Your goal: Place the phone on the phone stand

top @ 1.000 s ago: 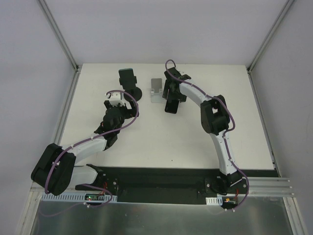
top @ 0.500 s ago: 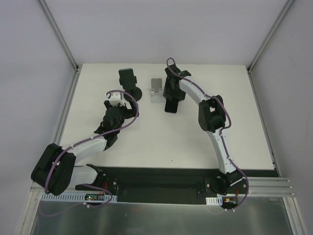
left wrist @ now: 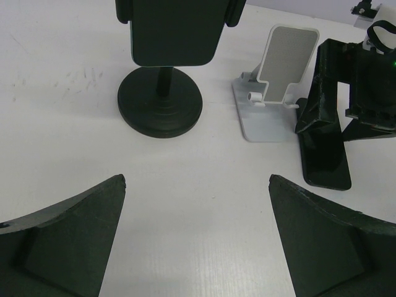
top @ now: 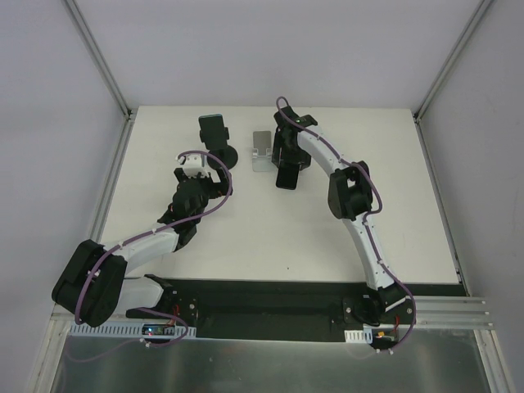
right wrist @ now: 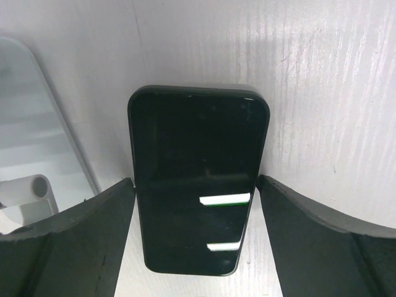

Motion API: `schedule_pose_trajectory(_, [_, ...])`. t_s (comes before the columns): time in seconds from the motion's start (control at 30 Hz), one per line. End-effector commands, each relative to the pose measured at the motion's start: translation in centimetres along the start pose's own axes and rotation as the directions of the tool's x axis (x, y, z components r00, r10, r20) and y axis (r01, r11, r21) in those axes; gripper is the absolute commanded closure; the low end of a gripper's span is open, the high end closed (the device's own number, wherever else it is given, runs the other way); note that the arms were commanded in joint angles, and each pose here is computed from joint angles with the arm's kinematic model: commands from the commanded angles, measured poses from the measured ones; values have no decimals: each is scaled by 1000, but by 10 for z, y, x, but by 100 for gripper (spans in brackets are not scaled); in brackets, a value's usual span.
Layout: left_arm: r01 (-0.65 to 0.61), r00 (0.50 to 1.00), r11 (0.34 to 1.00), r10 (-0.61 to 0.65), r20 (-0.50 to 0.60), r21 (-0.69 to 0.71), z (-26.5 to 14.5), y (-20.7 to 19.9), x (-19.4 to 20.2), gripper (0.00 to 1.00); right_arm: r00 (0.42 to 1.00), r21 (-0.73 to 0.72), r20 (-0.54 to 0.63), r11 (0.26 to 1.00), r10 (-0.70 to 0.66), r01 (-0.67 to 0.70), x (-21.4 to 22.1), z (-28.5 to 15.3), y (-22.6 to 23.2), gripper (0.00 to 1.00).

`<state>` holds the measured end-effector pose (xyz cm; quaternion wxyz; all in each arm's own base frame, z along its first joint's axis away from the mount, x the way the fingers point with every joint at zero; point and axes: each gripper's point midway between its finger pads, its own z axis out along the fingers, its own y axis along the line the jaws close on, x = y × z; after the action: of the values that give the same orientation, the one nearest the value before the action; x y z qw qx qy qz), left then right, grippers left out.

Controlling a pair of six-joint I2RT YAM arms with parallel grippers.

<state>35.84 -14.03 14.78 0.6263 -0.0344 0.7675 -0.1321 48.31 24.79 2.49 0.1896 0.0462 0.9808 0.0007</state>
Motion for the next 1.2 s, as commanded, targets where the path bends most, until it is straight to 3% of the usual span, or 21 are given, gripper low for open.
schedule_pose_trajectory(0.0, [12, 998, 1000, -13, 63, 22, 1, -7, -25, 2, 997, 38, -73, 998, -40, 43, 17, 3, -11, 16])
schedule_pose_trajectory(0.1, [13, 998, 1000, -15, 62, 22, 0, -7, -24, 2, 996, 42, -76, 998, -38, 41, 18, 2, -11, 17])
schedule_pose_trajectory(0.33, [17, 998, 1000, -18, 64, 20, -1, -6, -25, 2, 996, 27, -82, 999, -16, 18, 19, 5, -8, 36])
schedule_pose_trajectory(0.43, [19, 998, 1000, -21, 67, 21, -1, -6, -26, 2, 998, 20, -64, 1000, -2, 3, 16, 1, -7, 51])
schedule_pose_trajectory(0.5, [21, 998, 1000, -22, 66, 19, -1, -6, -25, 2, 999, 18, -52, 1000, 3, -2, 19, 6, -9, 66])
schedule_pose_trajectory(0.67, [25, 997, 1000, -26, 70, 16, -2, -5, -26, 2, 987, -67, 157, 997, 40, -29, -11, -19, -3, 99])
schedule_pose_trajectory(0.9, [27, 997, 999, -28, 67, 18, -2, -5, -25, 2, 927, -137, 371, 991, 47, 5, -31, -49, -6, 99])
schedule_pose_trajectory(1.17, [34, 997, 999, -35, 74, 18, -4, -5, -26, 2, 752, -231, 652, 970, 94, 79, -66, -104, 9, 99])
